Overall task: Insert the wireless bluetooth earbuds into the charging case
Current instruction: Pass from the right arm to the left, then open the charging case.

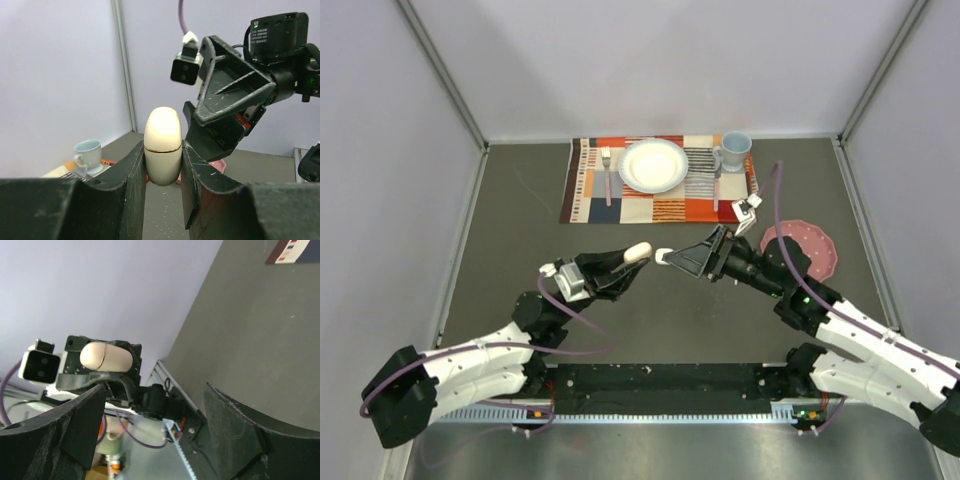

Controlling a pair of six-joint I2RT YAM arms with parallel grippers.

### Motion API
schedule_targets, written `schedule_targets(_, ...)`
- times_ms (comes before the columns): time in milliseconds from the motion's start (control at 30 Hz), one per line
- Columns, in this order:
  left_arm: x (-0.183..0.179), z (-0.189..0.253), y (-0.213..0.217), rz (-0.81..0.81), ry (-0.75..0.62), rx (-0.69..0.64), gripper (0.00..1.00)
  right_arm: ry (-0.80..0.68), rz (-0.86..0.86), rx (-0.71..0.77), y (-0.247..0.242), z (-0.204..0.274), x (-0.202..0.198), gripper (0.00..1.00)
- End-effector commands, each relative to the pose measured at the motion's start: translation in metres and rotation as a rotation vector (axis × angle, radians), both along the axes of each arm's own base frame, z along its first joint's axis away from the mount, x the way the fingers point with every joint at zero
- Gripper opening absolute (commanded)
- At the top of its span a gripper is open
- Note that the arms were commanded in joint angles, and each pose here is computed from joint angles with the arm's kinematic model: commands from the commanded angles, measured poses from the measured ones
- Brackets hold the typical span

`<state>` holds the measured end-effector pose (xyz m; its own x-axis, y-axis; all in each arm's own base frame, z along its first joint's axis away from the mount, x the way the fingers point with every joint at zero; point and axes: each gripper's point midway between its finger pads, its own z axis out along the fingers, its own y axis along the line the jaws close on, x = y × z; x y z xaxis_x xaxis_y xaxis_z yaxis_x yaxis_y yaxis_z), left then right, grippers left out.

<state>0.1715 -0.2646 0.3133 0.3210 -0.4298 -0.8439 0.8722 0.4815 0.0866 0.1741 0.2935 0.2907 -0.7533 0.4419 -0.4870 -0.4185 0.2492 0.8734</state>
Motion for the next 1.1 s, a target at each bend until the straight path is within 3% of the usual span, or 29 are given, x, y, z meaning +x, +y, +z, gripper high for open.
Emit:
schedule_targets(0, 0.001, 0.019, 0.012, 0.039, -0.008, -0.043, 0.00, -0.277, -0.002, -0.169, -0.012, 0.020, -0.001, 0.78)
schedule_targets(133, 0.002, 0.024, 0.013, 0.007, 0.031, -0.033, 0.00, -0.423, 0.066, -0.228, -0.007, 0.039, -0.013, 0.78)
schedule_targets(367, -0.003, 0.021, -0.001, -0.148, 0.080, 0.037, 0.00, -0.504, 0.045, -0.308, -0.011, 0.036, -0.012, 0.77)
schedule_targets(500, -0.022, 0.025, -0.005, -0.246, -0.002, 0.043, 0.00, -0.547, 0.039, -0.314, -0.012, 0.043, -0.012, 0.77)
schedule_targets(767, -0.035, 0.019, -0.015, -0.339, -0.057, 0.091, 0.00, -0.560, 0.063, -0.285, -0.005, 0.051, -0.014, 0.77)
schedule_targets(1067, -0.027, 0.021, -0.012, -0.298, -0.042, 0.056, 0.00, -0.547, 0.105, -0.277, 0.002, 0.044, -0.021, 0.77)
